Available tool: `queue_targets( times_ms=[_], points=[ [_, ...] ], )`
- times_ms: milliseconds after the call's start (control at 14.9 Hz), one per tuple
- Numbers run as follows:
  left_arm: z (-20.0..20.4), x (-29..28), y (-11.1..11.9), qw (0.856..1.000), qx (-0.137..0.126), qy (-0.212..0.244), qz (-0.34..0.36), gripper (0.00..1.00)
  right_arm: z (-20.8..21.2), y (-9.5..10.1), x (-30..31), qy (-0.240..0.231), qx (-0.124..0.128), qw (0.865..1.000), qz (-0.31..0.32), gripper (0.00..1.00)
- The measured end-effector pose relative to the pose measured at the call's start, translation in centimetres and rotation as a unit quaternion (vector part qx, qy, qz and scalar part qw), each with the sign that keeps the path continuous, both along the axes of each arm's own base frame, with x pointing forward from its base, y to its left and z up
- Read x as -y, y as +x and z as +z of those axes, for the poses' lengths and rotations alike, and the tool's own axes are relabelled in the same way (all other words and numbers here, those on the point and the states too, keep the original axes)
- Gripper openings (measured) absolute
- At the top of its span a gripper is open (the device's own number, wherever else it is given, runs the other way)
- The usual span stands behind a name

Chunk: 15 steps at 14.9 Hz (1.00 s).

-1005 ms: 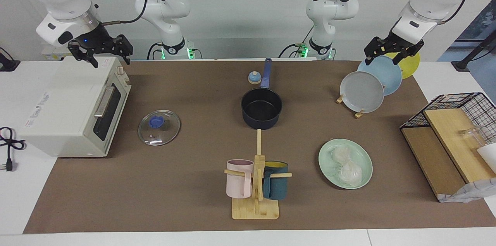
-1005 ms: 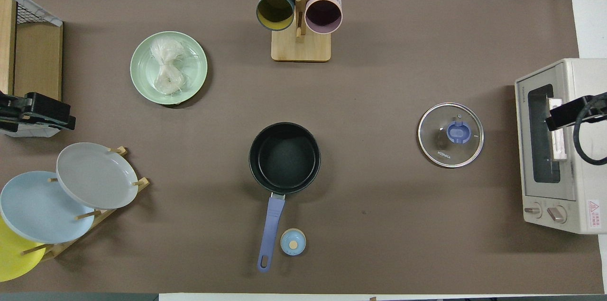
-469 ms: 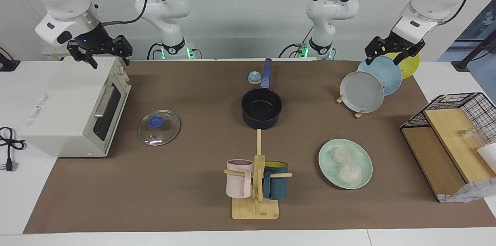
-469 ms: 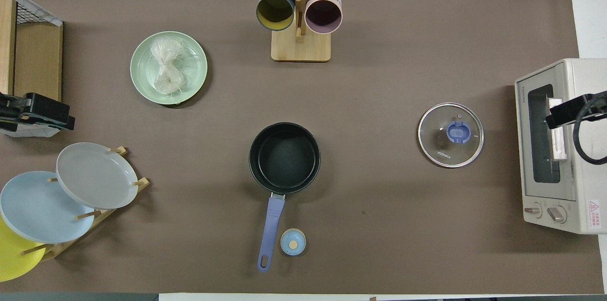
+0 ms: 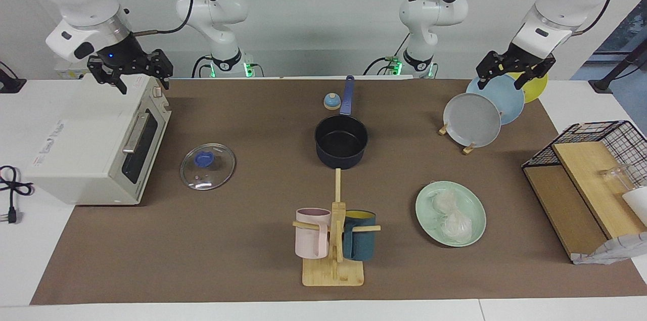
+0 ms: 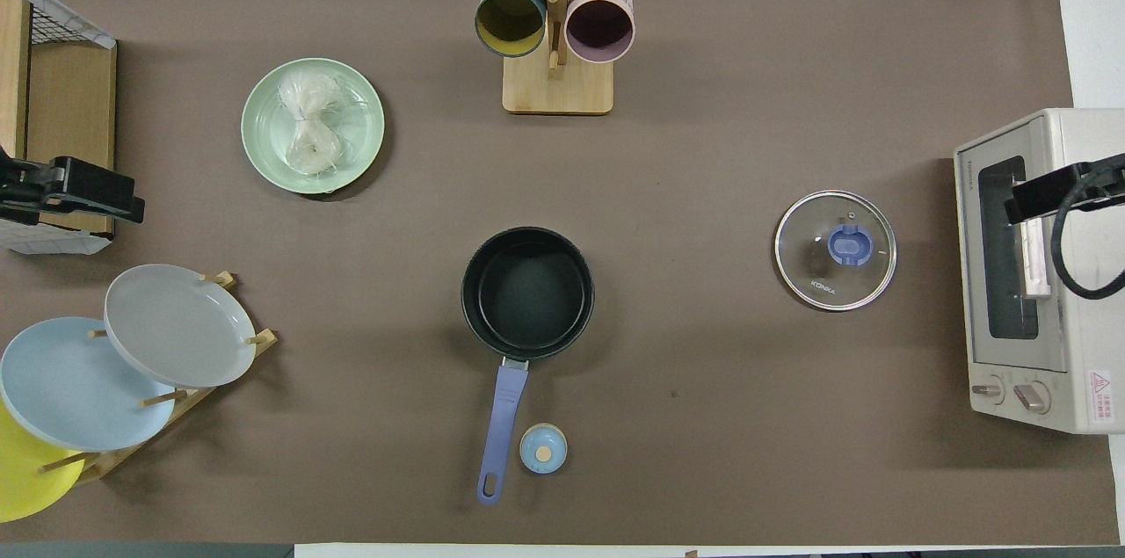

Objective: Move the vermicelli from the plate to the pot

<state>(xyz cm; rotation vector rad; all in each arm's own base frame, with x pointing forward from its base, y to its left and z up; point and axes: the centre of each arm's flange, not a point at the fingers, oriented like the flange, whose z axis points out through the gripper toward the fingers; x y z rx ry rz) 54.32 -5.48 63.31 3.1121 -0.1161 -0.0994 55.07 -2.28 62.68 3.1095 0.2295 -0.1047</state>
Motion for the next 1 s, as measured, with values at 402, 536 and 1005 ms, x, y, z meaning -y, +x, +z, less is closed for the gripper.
queue_targets(
  times_ms=[402,536,1005],
  points=[
    [-8.2,1.1,5.8,1.0,0.009,-0.01,-0.002,1.0,-6.1,0.8,-0.9,0.018,0.023,1.0,0.005,1.0],
    [-11.7,1.7,8.0,1.0,0.015,-0.013,-0.005,1.0,-9.4,1.8,-2.0,0.025,0.03,0.999,0.011,1.0],
    [-21.0,4.5,11.6,0.998,0.05,-0.02,-0.018,1.0,-20.5,3.5,-4.3,0.021,0.037,0.994,0.1,1.0]
  ],
)
